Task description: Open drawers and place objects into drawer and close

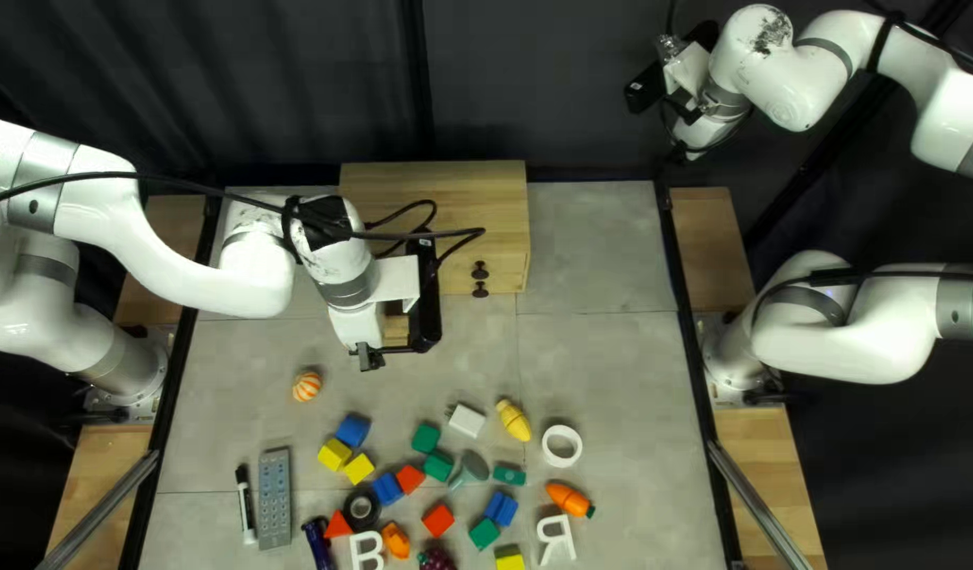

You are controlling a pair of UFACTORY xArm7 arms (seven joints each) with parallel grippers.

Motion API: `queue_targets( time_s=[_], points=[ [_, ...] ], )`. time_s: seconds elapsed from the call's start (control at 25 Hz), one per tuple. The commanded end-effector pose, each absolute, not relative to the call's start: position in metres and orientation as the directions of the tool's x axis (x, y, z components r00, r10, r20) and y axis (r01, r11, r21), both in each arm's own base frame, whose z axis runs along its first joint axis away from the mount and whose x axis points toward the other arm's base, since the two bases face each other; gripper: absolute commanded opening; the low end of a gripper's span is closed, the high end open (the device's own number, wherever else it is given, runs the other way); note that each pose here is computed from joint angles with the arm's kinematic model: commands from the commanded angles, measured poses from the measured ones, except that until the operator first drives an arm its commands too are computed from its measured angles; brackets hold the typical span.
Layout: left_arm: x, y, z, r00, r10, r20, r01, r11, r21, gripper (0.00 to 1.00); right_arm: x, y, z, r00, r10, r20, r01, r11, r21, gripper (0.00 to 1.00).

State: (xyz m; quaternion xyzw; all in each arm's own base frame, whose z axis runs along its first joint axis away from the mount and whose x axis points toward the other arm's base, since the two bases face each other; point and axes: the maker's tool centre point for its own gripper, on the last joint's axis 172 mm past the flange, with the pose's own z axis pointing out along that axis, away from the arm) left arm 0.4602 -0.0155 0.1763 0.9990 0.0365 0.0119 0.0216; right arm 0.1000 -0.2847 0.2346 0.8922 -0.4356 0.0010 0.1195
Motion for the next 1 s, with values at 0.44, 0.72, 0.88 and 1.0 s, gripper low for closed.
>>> queue_targets(
  time_s=[0.44, 0.72, 0.88, 1.0],
  points=[
    [0.469, 0.008, 0.15, 0.993, 0.108, 0.045, 0.107, -0.994, 0.027, 1.0, 0.1, -0.285, 0.235, 0.621, -0.777, 0.106, -0.777, -0.592, 0.212, 1.0],
    [0.465, 0.002, 0.14, 0.995, 0.093, 0.044, 0.091, -0.994, 0.057, 1.0, 0.1, -0.285, 0.235, 0.621, -0.777, 0.106, -0.777, -0.592, 0.212, 1.0],
    [0.465, -0.001, 0.139, 0.996, 0.078, 0.037, 0.074, -0.994, 0.081, 1.0, 0.1, -0.285, 0.235, 0.621, -0.777, 0.106, -0.777, -0.592, 0.212, 1.0],
    [0.466, -0.003, 0.14, 0.997, 0.07, 0.034, 0.067, -0.994, 0.09, 1.0, 0.1, -0.285, 0.235, 0.621, -0.777, 0.106, -0.777, -0.592, 0.212, 1.0]
  ],
)
